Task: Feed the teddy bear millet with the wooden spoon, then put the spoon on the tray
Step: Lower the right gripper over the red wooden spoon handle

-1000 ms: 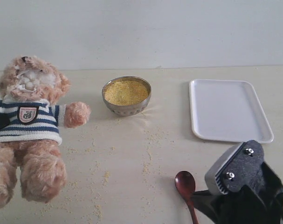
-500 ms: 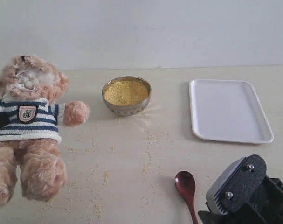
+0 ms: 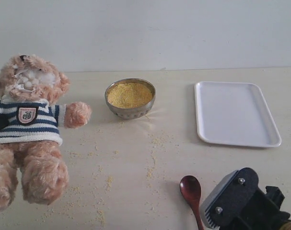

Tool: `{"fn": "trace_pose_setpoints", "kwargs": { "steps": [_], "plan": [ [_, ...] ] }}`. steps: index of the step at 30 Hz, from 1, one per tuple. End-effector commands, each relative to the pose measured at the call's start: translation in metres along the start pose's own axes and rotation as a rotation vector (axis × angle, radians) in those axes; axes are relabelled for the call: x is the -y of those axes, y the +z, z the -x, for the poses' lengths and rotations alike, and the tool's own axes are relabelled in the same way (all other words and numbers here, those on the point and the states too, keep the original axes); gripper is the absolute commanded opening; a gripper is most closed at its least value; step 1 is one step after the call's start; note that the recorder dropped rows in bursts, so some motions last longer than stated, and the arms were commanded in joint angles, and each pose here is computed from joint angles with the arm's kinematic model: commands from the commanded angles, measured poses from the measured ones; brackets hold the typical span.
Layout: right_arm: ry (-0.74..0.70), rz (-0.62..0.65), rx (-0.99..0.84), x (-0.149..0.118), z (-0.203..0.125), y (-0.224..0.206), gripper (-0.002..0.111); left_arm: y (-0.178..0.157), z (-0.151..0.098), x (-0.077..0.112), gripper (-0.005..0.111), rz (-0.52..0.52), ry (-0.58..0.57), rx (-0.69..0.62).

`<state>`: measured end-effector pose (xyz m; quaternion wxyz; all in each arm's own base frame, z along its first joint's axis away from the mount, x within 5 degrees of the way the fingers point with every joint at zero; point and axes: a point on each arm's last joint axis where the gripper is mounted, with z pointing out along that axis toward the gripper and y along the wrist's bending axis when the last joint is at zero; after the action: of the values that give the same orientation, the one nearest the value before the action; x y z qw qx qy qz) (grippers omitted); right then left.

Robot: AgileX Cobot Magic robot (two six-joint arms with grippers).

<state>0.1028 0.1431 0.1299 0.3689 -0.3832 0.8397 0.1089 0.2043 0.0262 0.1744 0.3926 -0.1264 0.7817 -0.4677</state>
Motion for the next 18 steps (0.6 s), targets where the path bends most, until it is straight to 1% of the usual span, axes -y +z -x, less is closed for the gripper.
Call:
{"fn": "trace_pose_setpoints", "kwargs": {
  "steps": [1, 4, 10, 13, 18],
  "plan": [
    [-0.007, 0.003, -0.071, -0.0035, -0.0051, 0.0105, 0.075, -0.0008, 0.0004, 0.0026, 0.005, -0.023, 0.008, 0.011],
    [-0.012, -0.005, -0.082, -0.0033, -0.0070, 0.0129, 0.075, -0.0008, 0.0004, 0.0026, 0.005, -0.023, 0.008, 0.011],
    [-0.008, -0.045, -0.032, 0.0002, -0.0025, 0.0134, 0.075, -0.0008, 0.0004, 0.0026, 0.005, -0.023, 0.008, 0.011],
    [-0.008, -0.059, -0.039, 0.0015, -0.0031, 0.0134, 0.075, -0.0008, 0.0004, 0.0026, 0.005, -0.023, 0.008, 0.011],
    [-0.056, -0.086, -0.071, 0.0041, -0.0059, 0.0130, 0.075, -0.0008, 0.0004, 0.0026, 0.005, -0.023, 0.007, 0.011]
  ]
}}
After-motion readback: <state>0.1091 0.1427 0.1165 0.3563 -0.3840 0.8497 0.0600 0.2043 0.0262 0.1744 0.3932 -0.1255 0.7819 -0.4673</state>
